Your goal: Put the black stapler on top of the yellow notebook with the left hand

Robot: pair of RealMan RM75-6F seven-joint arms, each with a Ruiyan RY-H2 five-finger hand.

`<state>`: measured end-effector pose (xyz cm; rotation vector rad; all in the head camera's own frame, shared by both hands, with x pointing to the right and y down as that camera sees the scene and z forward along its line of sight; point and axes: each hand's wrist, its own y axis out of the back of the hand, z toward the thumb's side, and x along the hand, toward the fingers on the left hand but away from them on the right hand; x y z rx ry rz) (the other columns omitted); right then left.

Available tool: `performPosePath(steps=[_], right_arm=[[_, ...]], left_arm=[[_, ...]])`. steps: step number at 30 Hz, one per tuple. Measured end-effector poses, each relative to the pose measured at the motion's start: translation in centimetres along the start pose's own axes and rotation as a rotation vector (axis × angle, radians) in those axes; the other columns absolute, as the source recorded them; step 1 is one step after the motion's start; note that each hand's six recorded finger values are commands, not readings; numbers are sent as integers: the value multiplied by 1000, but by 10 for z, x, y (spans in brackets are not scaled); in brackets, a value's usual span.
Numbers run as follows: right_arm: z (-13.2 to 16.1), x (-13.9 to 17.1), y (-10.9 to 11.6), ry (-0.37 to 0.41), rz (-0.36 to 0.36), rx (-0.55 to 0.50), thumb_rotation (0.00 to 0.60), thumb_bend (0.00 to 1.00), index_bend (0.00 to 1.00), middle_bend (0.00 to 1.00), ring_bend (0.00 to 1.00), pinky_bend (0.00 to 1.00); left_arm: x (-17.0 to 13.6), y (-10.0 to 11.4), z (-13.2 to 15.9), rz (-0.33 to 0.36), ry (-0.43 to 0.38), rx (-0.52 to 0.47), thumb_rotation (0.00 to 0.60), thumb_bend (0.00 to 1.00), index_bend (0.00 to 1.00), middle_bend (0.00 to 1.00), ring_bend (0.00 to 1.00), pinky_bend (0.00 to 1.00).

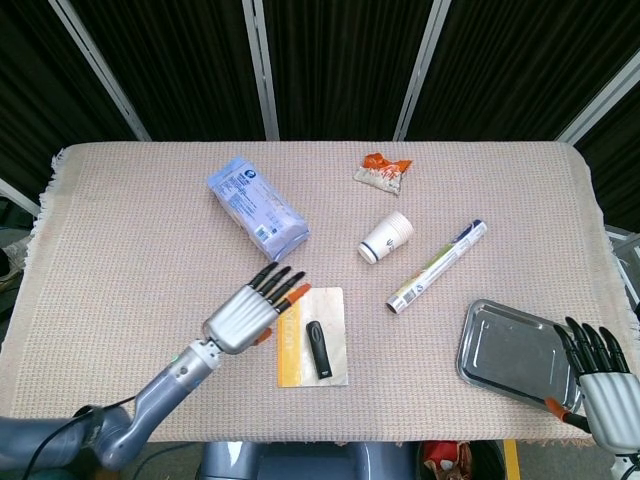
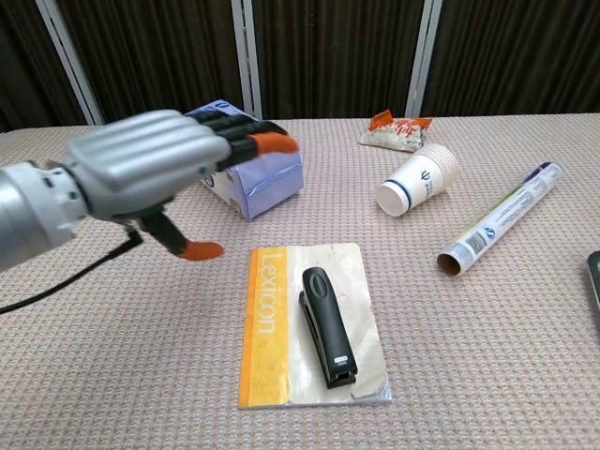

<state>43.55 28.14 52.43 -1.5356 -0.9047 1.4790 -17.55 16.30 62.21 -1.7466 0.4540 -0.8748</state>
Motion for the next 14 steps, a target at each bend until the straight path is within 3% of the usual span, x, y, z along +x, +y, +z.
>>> performPosePath(steps=[4, 8, 11, 14], right_arm=[[-2, -2, -2, -7, 13, -3, 600, 53, 0, 0, 0, 0], [0, 0, -4, 1, 23, -3, 600, 52, 0, 0, 0, 0], [4, 1, -6, 14, 32, -7, 600, 52, 0, 0, 0, 0], [7, 0, -9, 20, 44, -10, 600, 53, 0, 0, 0, 0]], left_arm=[[-55, 1, -36, 15, 183, -2, 600, 211, 24, 0, 0, 59], [-135, -5, -59, -37, 367, -2, 600, 211, 25, 0, 0, 58], [-188, -5, -64, -69, 454, 4, 600, 211, 27, 0, 0, 59], [-215, 4, -67, -51, 493, -6, 600, 210, 32, 0, 0, 60]])
